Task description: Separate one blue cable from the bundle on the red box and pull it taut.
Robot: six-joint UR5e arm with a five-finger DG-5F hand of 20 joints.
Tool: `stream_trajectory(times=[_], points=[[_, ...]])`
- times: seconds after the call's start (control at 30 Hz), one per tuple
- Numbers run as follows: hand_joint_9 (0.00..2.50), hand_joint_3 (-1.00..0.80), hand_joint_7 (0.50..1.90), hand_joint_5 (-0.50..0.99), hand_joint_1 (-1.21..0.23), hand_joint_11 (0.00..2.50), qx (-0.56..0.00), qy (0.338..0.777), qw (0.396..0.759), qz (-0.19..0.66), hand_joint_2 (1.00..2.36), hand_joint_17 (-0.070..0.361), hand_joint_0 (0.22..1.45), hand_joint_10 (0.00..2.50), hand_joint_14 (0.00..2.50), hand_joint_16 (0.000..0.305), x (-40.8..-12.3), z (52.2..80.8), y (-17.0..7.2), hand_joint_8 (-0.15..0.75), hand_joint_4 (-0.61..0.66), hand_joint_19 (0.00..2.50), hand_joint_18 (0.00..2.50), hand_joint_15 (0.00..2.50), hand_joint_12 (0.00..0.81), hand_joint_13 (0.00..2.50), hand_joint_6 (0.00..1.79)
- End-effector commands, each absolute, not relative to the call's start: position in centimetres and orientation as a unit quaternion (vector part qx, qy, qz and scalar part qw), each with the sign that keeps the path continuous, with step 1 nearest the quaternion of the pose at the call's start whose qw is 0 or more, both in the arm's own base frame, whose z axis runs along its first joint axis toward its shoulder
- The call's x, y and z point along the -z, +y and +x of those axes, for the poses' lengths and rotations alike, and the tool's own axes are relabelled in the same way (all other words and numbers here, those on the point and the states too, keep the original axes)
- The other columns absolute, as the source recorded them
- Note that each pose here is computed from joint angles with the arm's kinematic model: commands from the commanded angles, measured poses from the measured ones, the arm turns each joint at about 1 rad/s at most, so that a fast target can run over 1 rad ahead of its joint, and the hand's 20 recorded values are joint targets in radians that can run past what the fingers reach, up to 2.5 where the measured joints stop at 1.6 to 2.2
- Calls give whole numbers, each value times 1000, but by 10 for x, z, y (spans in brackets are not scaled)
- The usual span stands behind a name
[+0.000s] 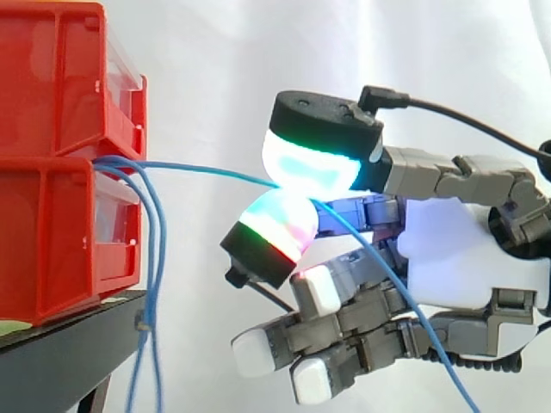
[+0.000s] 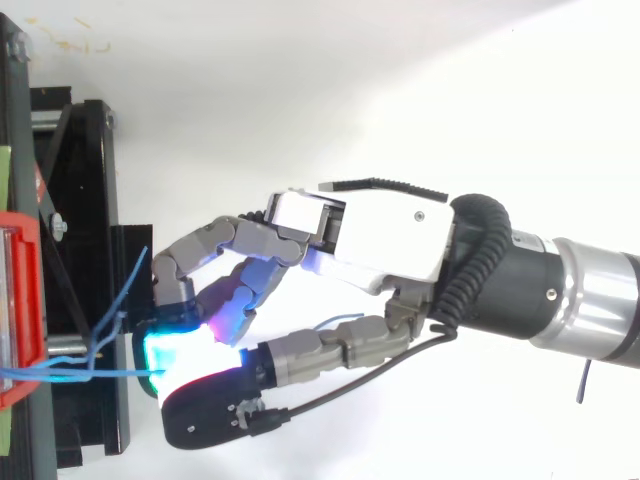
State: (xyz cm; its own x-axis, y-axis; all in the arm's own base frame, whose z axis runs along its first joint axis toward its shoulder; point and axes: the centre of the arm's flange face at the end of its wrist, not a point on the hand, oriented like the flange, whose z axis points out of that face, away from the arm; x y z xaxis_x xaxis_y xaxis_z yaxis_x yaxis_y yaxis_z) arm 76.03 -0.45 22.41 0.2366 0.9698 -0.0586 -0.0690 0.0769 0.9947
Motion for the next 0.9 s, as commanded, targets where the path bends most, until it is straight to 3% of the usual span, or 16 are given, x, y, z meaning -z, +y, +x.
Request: stream_trajectory(times=[0.0,0.3,0.57,0.87], points=[[1219,125,1335,-133,-810,670,-429,442,590,522,1006,122,645,14,10,54,-234,755,-6,402,-181,397,923,332,447,880,913],[1241,133,1350,-126,-835,664,-400,458,584,537,1001,121,666,14,10,54,-238,745,-10,388,-245,383,929,330,447,890,912],[1231,122,1330,-132,-831,654,-363,464,590,552,1002,121,666,16,10,54,-241,737,-14,386,-230,375,879,329,443,873,915],[1228,123,1330,-132,-829,658,-358,465,592,552,1003,121,667,16,10,54,-241,736,-14,391,-229,377,867,332,440,863,915]])
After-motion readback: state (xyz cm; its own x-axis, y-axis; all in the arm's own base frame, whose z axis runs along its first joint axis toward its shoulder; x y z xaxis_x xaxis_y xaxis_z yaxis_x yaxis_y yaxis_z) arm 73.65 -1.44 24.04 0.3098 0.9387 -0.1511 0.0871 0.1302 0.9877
